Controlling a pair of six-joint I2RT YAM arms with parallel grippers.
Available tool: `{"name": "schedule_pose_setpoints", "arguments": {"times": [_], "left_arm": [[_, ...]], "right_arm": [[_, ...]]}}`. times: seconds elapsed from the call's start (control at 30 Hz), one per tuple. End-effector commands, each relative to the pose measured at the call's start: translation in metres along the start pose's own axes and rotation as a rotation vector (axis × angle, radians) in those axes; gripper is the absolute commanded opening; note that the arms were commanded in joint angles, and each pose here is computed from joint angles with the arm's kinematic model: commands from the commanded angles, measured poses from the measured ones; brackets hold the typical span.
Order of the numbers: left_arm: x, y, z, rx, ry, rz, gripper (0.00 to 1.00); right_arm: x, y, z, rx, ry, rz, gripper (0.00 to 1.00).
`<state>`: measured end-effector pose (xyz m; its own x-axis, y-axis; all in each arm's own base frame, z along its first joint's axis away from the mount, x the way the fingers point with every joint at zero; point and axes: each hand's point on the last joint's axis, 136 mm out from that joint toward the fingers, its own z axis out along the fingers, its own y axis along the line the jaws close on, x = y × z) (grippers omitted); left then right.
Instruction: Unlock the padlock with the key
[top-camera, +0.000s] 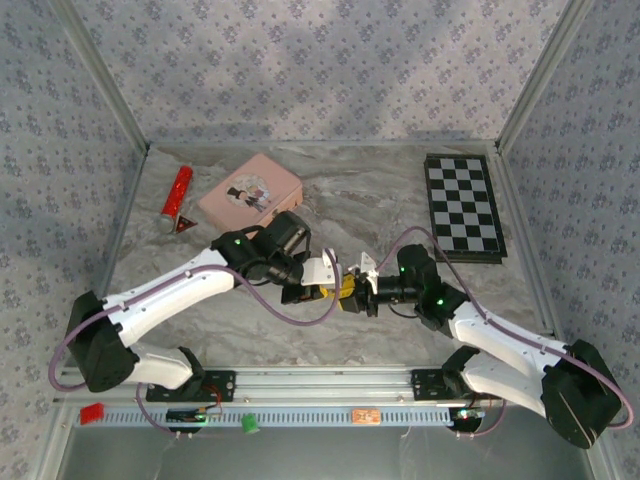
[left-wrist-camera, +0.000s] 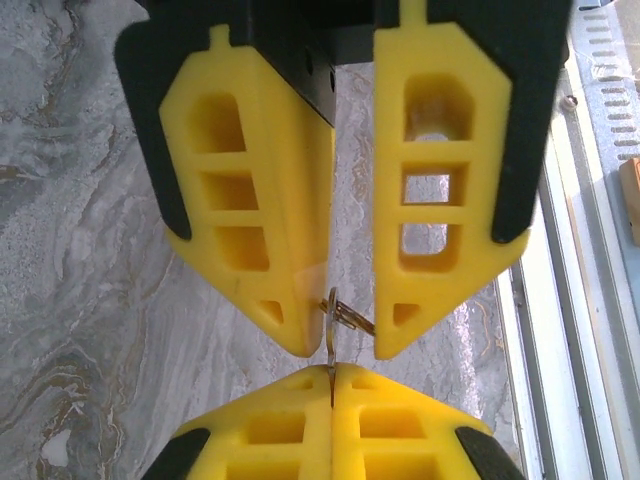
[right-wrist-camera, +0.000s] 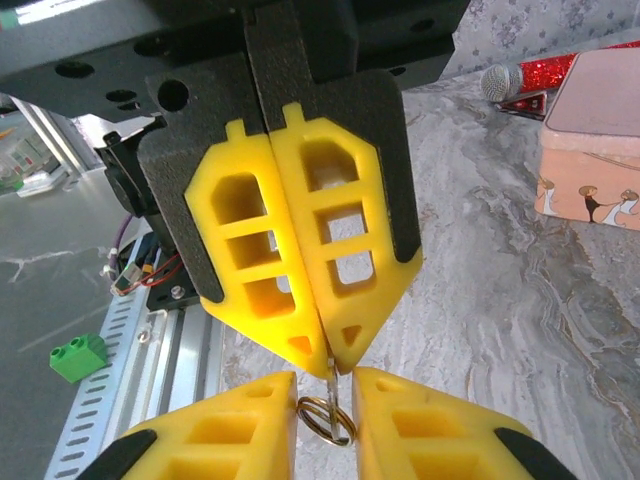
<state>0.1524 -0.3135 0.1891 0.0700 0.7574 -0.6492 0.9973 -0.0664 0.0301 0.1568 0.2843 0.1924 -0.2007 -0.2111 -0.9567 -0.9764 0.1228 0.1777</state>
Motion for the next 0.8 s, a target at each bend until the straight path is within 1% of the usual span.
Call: {"name": "schedule_pose_setpoints", "arguments": {"times": [0.0, 0.23, 0.4, 0.57, 0.63, 0.7, 0.77], "left_arm": [[-0.0127, -0.0039, -0.0073, 0.001, -0.041, 0.043, 0.01], [-0.0099, -0.0043, -0.0064, -0.001, -0.032, 0.043, 0.01], [-0.0086, -0.0030, -0.0068, -0.011, -0.029, 0.043, 0.01], [-0.0088, -0.0024, -0.0076, -0.020, -0.034, 0.047, 0.02], [-0.0070, -0.0026, -0.0080, -0.024, -0.031, 0.044, 0.07], [-0.0129, 0.0015, -0.0101, -0.055, -0.064, 0.059, 0.11], [-0.0140, 0.0031, -0.0125, -0.075, -0.087, 0.062, 0.18]], "right_arm": [[0.0000, 0.0004, -0.0007, 0.005, 0.007, 0.005, 0.17], [0.0003, 0.0007, -0.0030, 0.009, 0.010, 0.003, 0.09], [0.0024, 0.0000, -0.0044, 0.014, 0.017, 0.006, 0.01], [0.0022, 0.0003, -0.0056, 0.016, 0.019, 0.006, 0.00], [0.0004, 0.0009, -0.0065, 0.016, 0.014, 0.003, 0.00], [-0.0017, 0.0020, -0.0079, 0.016, 0.008, 0.000, 0.00], [-0.0038, 0.0000, -0.0106, 0.028, -0.003, 0.003, 0.00]]}}
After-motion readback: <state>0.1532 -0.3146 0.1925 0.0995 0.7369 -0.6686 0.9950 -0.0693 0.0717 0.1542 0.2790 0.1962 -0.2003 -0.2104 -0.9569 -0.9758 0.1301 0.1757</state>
